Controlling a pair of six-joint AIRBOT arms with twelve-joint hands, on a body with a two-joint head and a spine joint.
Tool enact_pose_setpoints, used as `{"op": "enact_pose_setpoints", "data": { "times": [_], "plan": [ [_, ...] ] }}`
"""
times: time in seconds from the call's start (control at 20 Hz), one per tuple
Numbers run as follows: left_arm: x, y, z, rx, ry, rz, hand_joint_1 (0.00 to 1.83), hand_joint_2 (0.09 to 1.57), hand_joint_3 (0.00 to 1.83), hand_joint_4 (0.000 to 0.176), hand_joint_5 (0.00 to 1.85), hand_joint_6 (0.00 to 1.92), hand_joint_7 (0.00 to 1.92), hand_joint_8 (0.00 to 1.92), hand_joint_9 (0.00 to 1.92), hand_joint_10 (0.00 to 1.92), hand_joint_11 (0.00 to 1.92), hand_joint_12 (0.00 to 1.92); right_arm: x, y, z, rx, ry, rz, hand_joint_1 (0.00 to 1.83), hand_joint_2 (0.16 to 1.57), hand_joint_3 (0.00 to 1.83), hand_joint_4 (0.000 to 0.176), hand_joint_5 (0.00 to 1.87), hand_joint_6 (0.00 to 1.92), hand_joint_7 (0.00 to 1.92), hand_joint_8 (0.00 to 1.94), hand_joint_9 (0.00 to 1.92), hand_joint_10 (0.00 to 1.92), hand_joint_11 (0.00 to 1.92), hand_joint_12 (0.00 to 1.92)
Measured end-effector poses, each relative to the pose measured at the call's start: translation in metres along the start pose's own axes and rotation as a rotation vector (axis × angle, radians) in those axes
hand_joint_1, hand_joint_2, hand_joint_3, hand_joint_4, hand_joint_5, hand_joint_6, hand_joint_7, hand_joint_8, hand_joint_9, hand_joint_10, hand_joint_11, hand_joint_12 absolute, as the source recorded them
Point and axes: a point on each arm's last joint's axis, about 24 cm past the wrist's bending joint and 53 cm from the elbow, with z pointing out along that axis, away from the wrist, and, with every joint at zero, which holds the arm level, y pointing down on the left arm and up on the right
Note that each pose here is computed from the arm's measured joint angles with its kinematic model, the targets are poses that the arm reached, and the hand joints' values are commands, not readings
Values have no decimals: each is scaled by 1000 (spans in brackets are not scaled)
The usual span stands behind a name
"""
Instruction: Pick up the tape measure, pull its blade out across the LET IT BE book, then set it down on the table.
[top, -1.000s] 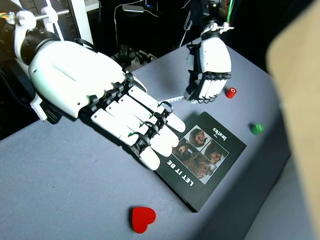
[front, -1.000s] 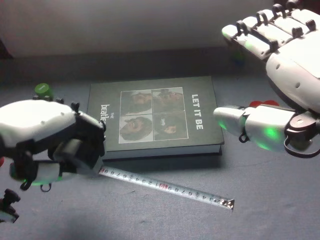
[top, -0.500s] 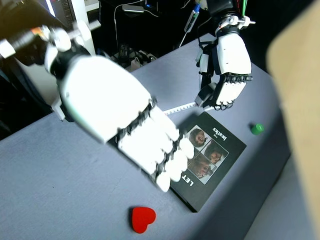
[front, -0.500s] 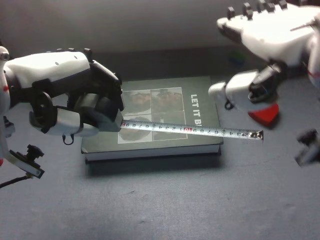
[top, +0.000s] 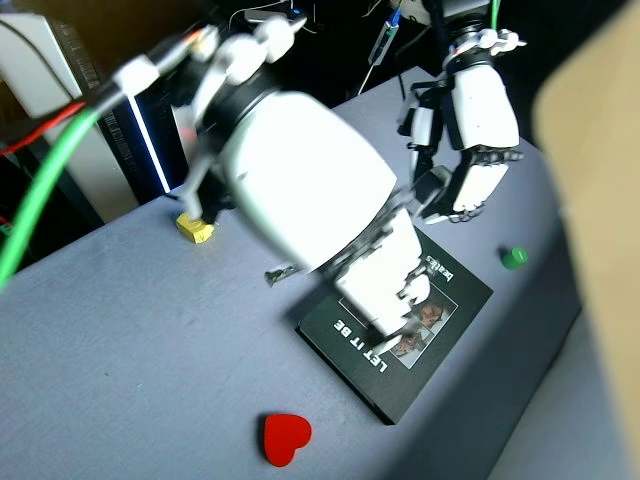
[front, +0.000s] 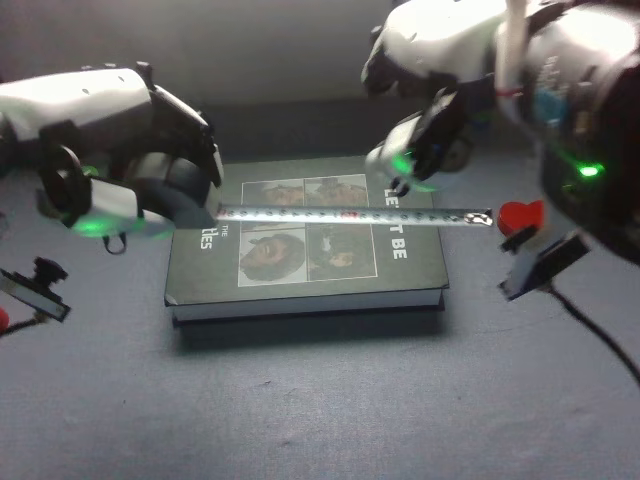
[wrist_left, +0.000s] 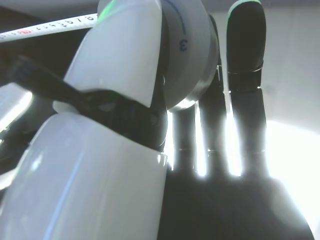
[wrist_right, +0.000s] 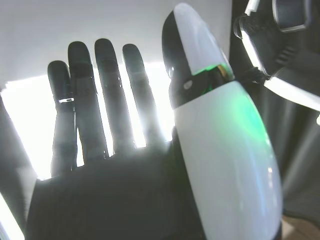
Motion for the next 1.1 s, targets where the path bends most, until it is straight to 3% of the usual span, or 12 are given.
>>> {"op": "enact_pose_setpoints", "data": {
  "times": [0.4,0.55,0.95,1.1],
  "plan": [
    [-8,-1,2,12,12,30,1368,1154,0,0,861,916,849,1211,897,1336,907,1160,6,-5,21,37,12,59,851,1179,3,0,580,25,689,25,659,33,227,994],
    [-5,-2,2,17,25,49,1368,1149,0,0,893,892,843,1208,901,1330,899,1166,20,-6,23,54,68,96,860,1183,3,0,590,24,706,26,697,44,244,1003],
    [-10,-3,3,18,5,57,1367,1152,0,0,868,914,839,1212,907,1333,892,1178,9,-7,18,49,42,61,880,1184,1,0,624,24,727,20,718,39,258,1013],
    [-11,-2,5,16,4,59,1367,1154,0,0,857,928,847,1208,898,1338,883,1201,16,-1,8,38,51,44,891,1184,0,0,625,19,738,19,716,34,259,1018]
  ]
}}
